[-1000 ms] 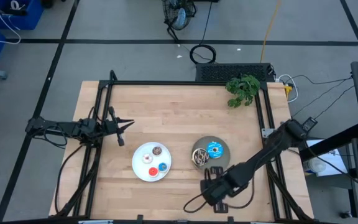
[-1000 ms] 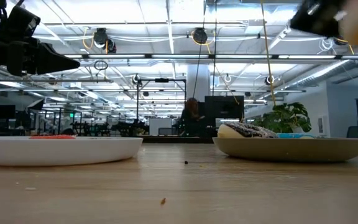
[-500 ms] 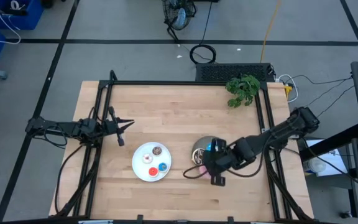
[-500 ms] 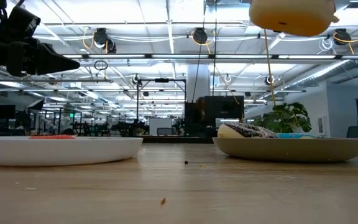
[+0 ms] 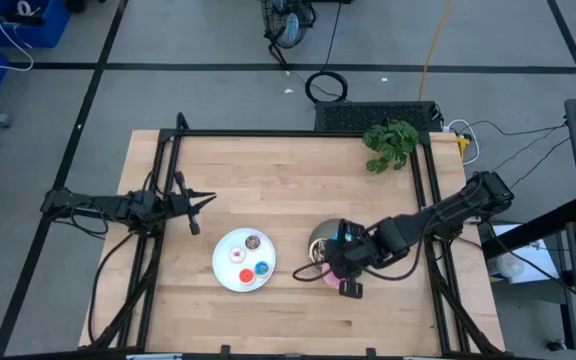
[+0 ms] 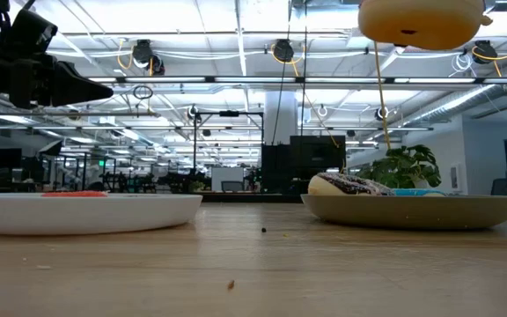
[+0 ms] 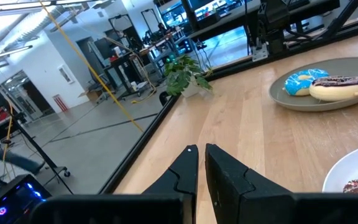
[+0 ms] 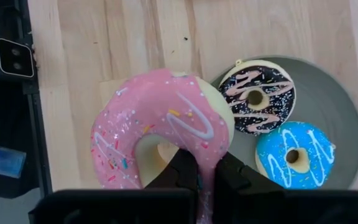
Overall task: Pick & Place donuts
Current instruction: Put the large pink donut on the gray plate
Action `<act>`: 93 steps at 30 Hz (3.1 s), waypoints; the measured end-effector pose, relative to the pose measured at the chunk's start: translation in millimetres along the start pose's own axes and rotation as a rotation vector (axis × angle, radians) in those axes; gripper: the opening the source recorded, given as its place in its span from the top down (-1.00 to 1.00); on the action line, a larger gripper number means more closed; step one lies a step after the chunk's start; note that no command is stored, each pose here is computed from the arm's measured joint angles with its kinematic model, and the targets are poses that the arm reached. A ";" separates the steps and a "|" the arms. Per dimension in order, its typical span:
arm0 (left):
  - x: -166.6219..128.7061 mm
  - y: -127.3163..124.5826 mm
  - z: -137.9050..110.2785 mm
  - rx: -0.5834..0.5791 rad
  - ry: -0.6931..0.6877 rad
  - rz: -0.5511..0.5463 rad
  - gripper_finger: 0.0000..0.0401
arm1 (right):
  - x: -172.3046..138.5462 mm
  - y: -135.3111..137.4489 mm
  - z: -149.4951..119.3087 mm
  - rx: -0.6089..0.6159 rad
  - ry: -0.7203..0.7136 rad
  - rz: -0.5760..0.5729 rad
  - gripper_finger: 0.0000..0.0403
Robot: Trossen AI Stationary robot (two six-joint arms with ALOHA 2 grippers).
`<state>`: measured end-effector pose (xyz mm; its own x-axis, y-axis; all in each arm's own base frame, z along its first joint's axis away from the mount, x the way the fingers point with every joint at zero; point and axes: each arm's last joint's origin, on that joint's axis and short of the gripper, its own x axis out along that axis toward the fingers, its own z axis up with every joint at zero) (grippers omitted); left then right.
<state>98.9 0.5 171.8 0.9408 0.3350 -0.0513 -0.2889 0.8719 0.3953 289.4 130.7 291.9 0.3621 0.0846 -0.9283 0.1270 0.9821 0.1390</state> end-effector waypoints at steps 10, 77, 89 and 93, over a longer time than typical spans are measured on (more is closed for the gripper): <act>0.0 -0.2 -0.5 0.001 0.005 -0.002 0.81 | -0.6 6.4 -4.8 0.028 0.023 0.026 0.97; 0.0 -0.5 -1.1 -0.012 0.011 -0.004 0.81 | 117.4 -86.5 -46.9 0.334 0.358 0.057 0.90; 0.0 -0.4 -1.1 -0.012 0.011 -0.003 0.81 | 112.0 -89.1 -44.6 0.342 0.328 0.059 0.58; 0.0 -0.5 -1.1 -0.012 0.011 -0.004 0.81 | 105.3 -90.8 -43.7 0.344 0.292 0.027 0.37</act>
<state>98.8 0.4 170.6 0.9400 0.3355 -0.0628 -0.2876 0.8775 0.3837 275.6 57.8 166.4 0.0998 0.2017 -0.9743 0.4387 0.8700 0.2251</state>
